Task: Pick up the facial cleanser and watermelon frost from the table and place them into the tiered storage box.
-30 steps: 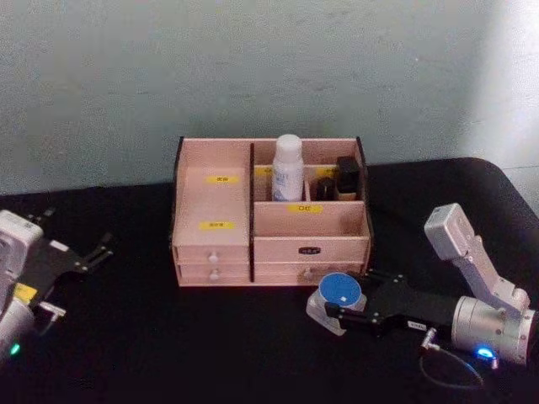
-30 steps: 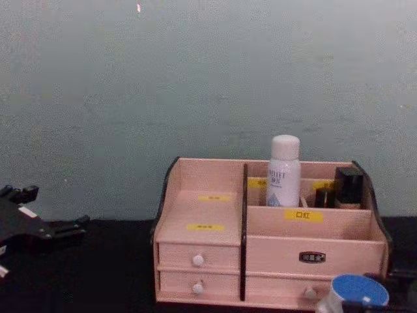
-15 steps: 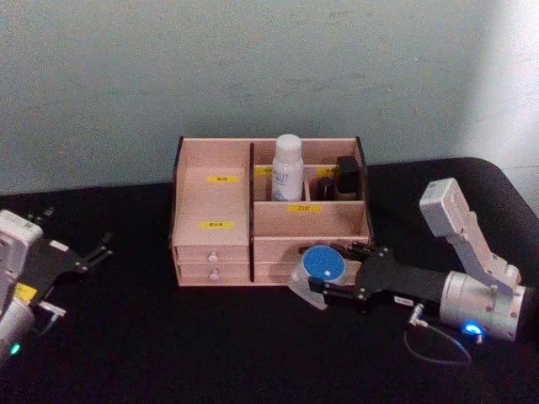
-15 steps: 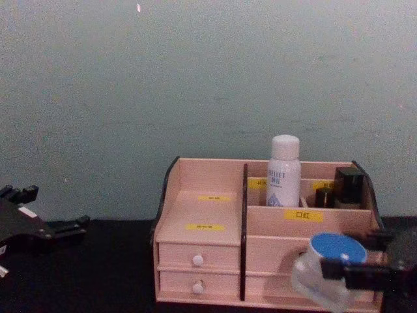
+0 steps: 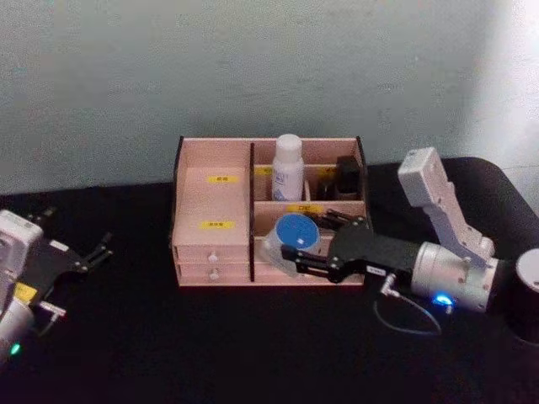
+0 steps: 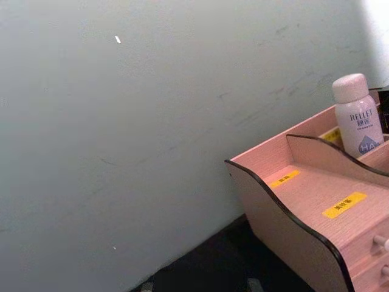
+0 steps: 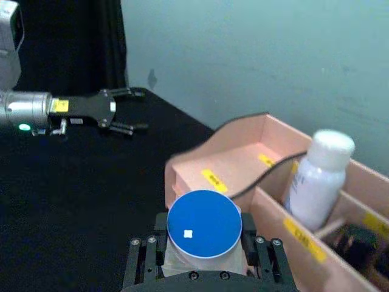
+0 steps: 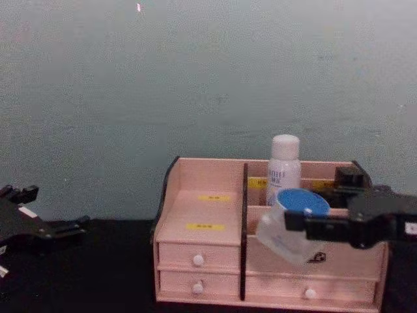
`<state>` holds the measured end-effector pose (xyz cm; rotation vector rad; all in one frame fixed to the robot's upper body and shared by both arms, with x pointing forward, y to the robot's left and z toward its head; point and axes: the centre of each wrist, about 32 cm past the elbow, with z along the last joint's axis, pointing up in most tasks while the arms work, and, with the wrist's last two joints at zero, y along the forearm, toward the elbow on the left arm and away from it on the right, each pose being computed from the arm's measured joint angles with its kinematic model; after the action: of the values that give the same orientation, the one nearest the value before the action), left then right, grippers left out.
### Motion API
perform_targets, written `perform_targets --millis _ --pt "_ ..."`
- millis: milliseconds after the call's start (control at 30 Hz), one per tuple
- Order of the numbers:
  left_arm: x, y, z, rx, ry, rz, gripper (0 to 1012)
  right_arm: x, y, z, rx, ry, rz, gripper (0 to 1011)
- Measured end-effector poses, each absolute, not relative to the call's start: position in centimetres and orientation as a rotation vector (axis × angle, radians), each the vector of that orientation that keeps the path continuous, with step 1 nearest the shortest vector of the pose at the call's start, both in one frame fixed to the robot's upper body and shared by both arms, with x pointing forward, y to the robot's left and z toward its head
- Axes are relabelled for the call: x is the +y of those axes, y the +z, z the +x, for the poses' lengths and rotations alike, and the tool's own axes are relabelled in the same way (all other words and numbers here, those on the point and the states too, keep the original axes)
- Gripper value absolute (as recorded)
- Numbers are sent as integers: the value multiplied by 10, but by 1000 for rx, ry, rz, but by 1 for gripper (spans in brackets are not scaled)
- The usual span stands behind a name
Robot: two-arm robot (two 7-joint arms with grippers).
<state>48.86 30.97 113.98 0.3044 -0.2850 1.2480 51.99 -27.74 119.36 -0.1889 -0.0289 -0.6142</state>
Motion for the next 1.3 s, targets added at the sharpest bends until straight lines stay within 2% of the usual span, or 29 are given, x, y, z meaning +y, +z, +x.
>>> perform_targets --millis 800,1300 --pt "310 1140 489 -285 1248 304 1001 -234 1214 563 -88 -536 -133 716" --pt "310 1140 489 -285 1248 304 1001 -209 1217 595 -69 -564 -167 715"
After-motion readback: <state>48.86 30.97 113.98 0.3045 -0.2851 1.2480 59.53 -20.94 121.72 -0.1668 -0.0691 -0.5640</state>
